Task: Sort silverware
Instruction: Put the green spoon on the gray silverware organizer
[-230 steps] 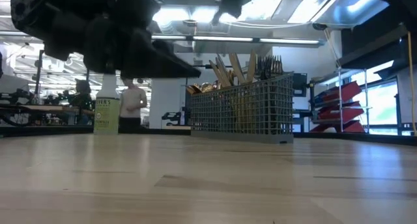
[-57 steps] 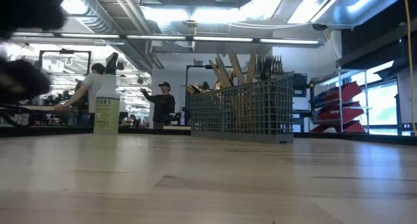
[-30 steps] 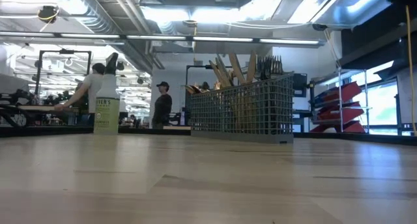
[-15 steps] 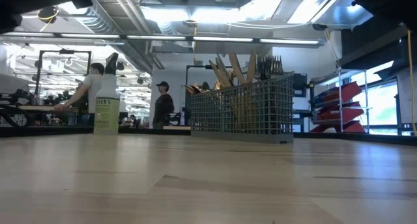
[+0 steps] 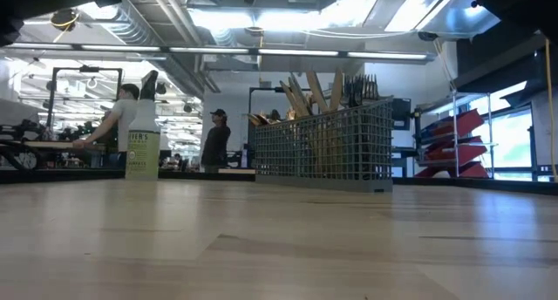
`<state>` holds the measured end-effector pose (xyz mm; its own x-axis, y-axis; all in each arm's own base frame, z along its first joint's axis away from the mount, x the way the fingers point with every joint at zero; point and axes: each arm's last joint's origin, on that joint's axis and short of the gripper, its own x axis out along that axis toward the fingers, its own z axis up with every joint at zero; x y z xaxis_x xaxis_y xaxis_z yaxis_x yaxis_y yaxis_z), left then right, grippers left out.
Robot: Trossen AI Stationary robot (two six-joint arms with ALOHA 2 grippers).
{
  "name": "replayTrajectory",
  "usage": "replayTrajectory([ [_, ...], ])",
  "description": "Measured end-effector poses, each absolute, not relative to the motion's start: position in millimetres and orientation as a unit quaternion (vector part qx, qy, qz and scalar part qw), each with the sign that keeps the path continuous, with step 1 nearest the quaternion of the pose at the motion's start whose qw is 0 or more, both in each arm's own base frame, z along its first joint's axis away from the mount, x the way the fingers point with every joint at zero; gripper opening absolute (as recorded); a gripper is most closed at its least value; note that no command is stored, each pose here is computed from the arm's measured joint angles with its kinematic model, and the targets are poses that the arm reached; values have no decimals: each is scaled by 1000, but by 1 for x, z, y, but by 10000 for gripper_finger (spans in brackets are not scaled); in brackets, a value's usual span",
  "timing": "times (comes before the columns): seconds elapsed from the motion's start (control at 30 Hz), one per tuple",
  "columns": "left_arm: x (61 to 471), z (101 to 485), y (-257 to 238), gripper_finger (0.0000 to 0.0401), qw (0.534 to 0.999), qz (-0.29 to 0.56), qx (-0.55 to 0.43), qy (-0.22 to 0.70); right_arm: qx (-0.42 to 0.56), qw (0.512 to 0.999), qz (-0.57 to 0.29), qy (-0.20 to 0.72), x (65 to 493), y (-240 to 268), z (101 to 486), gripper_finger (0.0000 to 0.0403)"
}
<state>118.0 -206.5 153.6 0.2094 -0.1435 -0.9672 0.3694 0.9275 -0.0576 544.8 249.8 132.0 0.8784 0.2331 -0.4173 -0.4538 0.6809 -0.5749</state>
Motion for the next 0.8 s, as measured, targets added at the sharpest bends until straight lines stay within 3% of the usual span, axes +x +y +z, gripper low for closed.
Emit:
replayTrajectory([
  [0.37,121,154,-206,128,795,-145,109,579,-354,897,190,181,545,244,128,182],
  [0.8,124,136,-214,115,780,-167,125,591,-354,897,188,184,546,241,128,182],
])
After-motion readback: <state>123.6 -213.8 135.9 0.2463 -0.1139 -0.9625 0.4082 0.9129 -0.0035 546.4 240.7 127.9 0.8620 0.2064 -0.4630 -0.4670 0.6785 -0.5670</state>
